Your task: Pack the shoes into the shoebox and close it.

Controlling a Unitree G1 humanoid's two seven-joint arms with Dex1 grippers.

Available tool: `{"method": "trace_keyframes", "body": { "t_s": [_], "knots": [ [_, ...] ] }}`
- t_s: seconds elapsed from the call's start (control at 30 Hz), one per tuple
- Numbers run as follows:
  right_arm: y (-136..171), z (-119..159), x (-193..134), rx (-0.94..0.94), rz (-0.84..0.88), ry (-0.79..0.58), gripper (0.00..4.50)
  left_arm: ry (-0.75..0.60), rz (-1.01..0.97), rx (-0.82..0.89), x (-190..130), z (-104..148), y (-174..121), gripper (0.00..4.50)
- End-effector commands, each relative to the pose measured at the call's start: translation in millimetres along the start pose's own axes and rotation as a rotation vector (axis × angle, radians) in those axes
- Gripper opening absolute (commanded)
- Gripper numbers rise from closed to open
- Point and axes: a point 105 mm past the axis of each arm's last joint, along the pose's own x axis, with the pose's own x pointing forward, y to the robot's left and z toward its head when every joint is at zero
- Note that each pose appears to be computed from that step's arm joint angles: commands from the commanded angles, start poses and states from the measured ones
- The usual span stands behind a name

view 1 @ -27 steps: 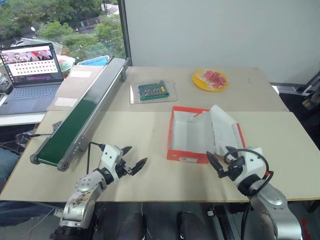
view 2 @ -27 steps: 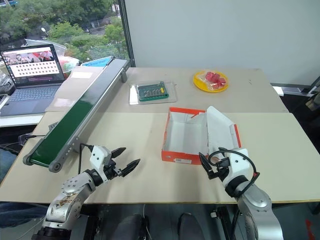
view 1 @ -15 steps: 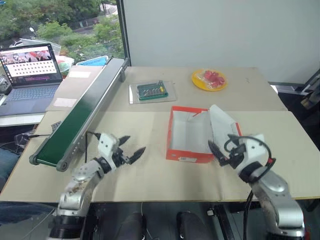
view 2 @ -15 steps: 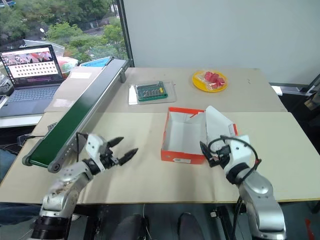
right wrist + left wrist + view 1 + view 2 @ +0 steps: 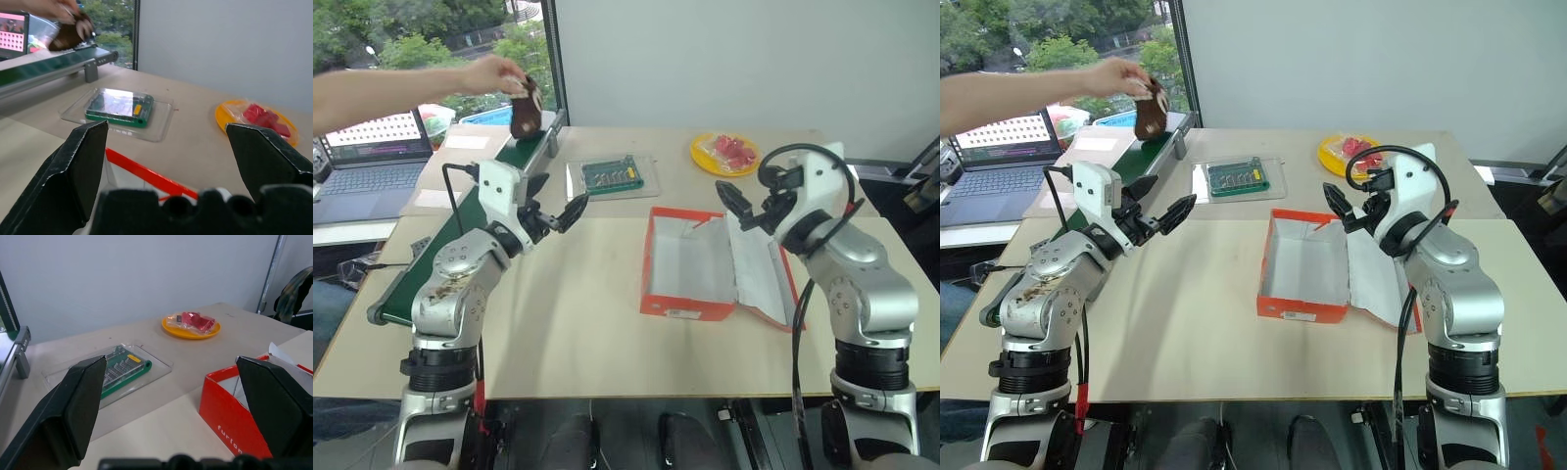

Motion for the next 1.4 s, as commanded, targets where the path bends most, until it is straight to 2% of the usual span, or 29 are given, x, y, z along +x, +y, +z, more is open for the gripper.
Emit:
{"method": "trace_keyframes", "body": {
  "t_s": [0.03, 0.17, 0.33, 0.63, 0.77, 1.03, 1.23, 1.4],
  "knots": [
    [5.4, 6.6, 8.8, -0.014, 0.024, -0.019, 4.48, -0.051, 0.010, 0.033, -4.6, 16.3, -1.3, 4.50],
    [18.1, -2.5, 17.8, -0.001, 0.086, 0.019, 4.48, -0.035, 0.071, 0.035, -11.1, 10.7, 10.5, 4.50],
    [51.2, -3.1, 33.5, 0.022, 0.224, 0.031, 4.48, 0.039, 0.314, -0.018, -32.2, -4.2, 61.7, 4.50],
    [90.6, 0.0, 46.3, 0.022, 0.402, 0.041, 4.48, 0.157, 0.591, -0.060, -84.8, -26.5, 135.4, 4.50],
    [99.0, -2.6, 46.0, 0.021, 0.453, 0.061, 4.48, 0.204, 0.602, -0.038, -94.5, -33.8, 149.1, 4.50],
    [109.0, -6.6, 47.2, 0.015, 0.499, 0.078, 4.48, 0.249, 0.552, -0.021, -90.7, -39.0, 165.4, 4.50],
    [109.1, -10.4, 45.6, 0.006, 0.500, 0.091, 4.48, 0.276, 0.563, -0.003, -87.6, -43.0, 180.8, 4.50],
    [106.9, -11.3, 42.5, 0.002, 0.491, 0.092, 4.48, 0.297, 0.548, -0.017, -83.1, -51.0, 182.4, 4.50]
  ]
}}
